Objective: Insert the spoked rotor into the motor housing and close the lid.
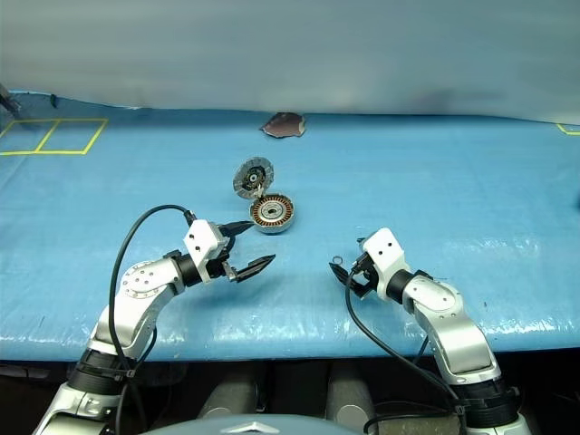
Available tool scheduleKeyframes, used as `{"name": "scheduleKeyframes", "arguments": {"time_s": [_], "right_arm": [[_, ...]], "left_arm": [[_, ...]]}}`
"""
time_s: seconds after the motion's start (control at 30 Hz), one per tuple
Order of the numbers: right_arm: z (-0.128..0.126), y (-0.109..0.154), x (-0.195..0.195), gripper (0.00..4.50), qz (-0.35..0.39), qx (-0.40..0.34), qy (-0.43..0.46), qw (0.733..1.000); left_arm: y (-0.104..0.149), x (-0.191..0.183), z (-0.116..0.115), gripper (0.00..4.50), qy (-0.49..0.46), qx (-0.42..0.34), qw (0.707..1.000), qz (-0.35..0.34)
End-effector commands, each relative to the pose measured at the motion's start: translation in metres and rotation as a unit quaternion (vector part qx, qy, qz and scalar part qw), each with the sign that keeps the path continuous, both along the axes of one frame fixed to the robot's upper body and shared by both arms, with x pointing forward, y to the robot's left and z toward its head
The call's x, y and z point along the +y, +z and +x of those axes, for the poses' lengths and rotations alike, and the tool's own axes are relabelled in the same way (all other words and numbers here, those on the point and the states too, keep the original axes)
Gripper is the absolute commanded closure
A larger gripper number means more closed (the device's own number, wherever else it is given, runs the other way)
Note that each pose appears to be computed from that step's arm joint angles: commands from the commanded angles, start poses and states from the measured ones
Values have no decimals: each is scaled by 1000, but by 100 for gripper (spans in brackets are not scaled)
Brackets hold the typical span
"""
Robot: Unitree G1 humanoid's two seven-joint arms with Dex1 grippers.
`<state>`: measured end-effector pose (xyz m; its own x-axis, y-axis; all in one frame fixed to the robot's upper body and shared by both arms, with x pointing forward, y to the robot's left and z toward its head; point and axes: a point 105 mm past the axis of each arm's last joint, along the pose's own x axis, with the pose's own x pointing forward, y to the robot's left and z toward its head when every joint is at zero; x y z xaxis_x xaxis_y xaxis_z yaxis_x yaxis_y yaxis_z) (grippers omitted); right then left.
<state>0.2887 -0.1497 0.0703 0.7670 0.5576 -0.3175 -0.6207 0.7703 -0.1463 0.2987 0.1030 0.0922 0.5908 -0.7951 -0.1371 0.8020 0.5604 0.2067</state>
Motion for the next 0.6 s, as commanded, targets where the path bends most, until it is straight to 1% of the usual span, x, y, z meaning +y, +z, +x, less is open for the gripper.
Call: {"name": "scheduleKeyframes", "arguments": {"time_s": [0.03, 0.6], "right_arm": [[3, 18, 0, 2, 5, -36, -1, 999], [3, 13, 0, 2, 4, -22, 7, 1000]], "left_arm": [[9, -2, 0, 0, -6, -20, 1000, -8], [7, -2, -1, 0, -6, -14, 1000, -9]]}}
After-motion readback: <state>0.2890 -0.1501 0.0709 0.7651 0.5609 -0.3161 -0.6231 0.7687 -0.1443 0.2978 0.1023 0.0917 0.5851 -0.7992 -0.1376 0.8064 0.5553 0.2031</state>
